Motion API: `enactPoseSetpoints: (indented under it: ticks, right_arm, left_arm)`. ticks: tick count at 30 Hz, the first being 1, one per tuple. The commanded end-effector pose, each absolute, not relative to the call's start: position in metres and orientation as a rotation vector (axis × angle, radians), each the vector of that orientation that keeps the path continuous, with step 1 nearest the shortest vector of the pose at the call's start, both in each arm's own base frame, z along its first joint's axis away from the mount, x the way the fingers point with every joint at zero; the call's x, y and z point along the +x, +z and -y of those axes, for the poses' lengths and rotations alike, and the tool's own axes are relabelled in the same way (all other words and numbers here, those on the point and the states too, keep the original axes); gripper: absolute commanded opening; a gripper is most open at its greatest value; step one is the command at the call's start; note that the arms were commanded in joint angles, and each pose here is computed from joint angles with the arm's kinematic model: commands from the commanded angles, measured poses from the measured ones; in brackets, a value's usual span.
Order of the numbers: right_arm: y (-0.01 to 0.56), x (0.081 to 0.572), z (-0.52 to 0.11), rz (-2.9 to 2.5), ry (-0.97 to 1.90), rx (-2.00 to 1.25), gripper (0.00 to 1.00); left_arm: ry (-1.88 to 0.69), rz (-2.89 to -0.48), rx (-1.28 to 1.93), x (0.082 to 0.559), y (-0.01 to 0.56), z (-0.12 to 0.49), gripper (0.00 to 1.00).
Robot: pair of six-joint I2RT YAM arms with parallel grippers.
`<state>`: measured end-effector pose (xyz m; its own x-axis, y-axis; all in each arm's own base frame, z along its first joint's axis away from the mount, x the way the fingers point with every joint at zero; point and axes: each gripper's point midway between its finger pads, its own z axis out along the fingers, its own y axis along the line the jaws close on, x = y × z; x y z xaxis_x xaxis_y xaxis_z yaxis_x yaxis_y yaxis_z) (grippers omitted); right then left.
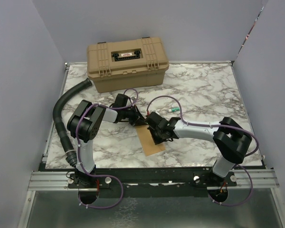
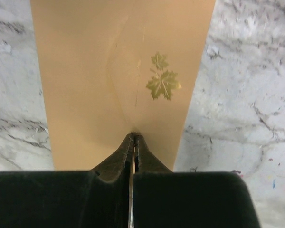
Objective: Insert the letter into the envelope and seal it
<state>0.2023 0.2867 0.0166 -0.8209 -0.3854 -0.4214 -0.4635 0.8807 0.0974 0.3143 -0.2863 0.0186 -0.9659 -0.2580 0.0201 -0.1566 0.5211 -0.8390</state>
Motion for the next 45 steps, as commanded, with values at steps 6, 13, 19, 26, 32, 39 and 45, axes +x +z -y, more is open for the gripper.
enactPoseSetpoints:
  ticks: [6,13,19,26,32,39,45]
  right_arm:
    - [0.04,0.175,-0.25,-2.79,0.141,-0.616,0.04]
    - [0.11,0.262,-0.246,-2.59,0.273,-0.255,0.13]
    - [0.131,0.327,-0.2,-2.48,0.242,0.135,0.24]
    - [0.117,0.373,-0.165,-2.476,0.195,0.352,0.25]
    - [0.092,0.388,-0.142,-2.518,0.04,0.434,0.36]
    - [0.08,0.405,-0.15,-2.5,0.073,0.344,0.36]
    - [0.061,0.397,-0.141,-2.55,0.035,0.432,0.39]
  left_arm:
    - [-1.113,-2.762,-0.417,0.311,-0.03,0.252,0.0]
    - [-1.208,-2.607,-0.209,0.335,0.039,0.269,0.35]
    - [-1.15,-2.557,-0.171,0.344,0.079,0.265,0.55]
    - [-0.986,-2.451,-0.212,0.354,0.11,0.244,0.68]
    - [-0.644,-2.281,-0.247,0.364,0.151,0.19,0.98]
    - [-0.392,-2.113,-0.253,0.364,0.193,0.139,0.99]
    - [-0.333,-2.041,-0.254,0.361,0.213,0.121,0.99]
